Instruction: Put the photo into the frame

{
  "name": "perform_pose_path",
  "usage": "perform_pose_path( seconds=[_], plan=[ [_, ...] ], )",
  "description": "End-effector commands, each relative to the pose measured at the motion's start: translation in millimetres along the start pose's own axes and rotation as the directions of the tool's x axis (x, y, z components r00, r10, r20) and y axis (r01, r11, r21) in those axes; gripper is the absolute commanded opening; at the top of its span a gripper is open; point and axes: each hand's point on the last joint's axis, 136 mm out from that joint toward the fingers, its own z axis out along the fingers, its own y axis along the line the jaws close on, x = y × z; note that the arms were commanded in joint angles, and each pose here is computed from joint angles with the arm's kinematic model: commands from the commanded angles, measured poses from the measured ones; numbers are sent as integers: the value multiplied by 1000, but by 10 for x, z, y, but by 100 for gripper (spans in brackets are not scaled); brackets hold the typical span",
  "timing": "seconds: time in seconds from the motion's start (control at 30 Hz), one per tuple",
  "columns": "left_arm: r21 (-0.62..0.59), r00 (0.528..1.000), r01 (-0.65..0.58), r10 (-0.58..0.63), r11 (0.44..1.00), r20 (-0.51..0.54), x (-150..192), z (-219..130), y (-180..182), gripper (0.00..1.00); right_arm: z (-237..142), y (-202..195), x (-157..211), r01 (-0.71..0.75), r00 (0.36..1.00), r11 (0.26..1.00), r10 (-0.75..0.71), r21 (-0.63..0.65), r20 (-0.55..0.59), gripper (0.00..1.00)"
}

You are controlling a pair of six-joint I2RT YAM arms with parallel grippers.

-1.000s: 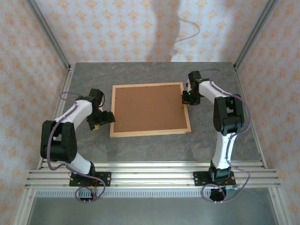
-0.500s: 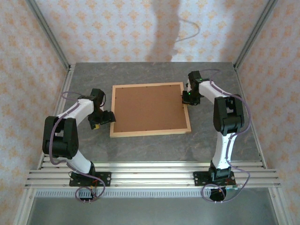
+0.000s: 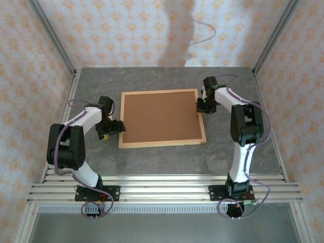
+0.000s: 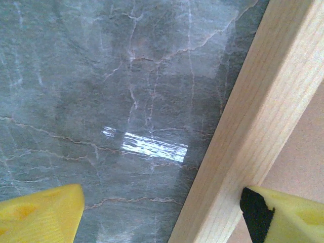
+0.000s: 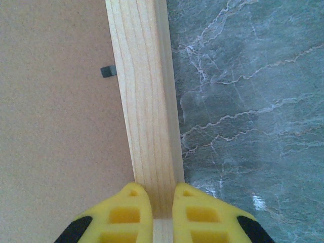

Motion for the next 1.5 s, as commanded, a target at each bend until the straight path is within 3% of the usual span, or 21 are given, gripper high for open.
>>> perform_pose_path(
  seconds=[0.0, 0.63, 0.9, 1.07, 1.47],
  plan=[
    [-17, 999, -10, 9, 1000, -47, 118, 190, -22, 84, 132, -110, 200, -10, 998, 998, 14, 67, -60, 11],
    [-1, 993, -57, 56, 998, -102, 349, 512, -333, 83, 185, 31, 200, 15, 997, 999, -12, 41, -71, 10],
    [0, 996, -87, 87, 996, 8, 91, 105, -428, 85, 102, -13, 139, 22, 999, 997, -19, 70, -48, 10],
    [78, 995, -63, 56, 995, 83, -53, -195, -537, 89, 44, -33, 56, 20, 999, 997, -18, 69, -34, 10],
    [189, 1000, -10, 5, 982, 29, 104, -47, -673, 88, 32, 77, -156, 26, 1000, 999, -26, 31, -9, 11]
  ],
)
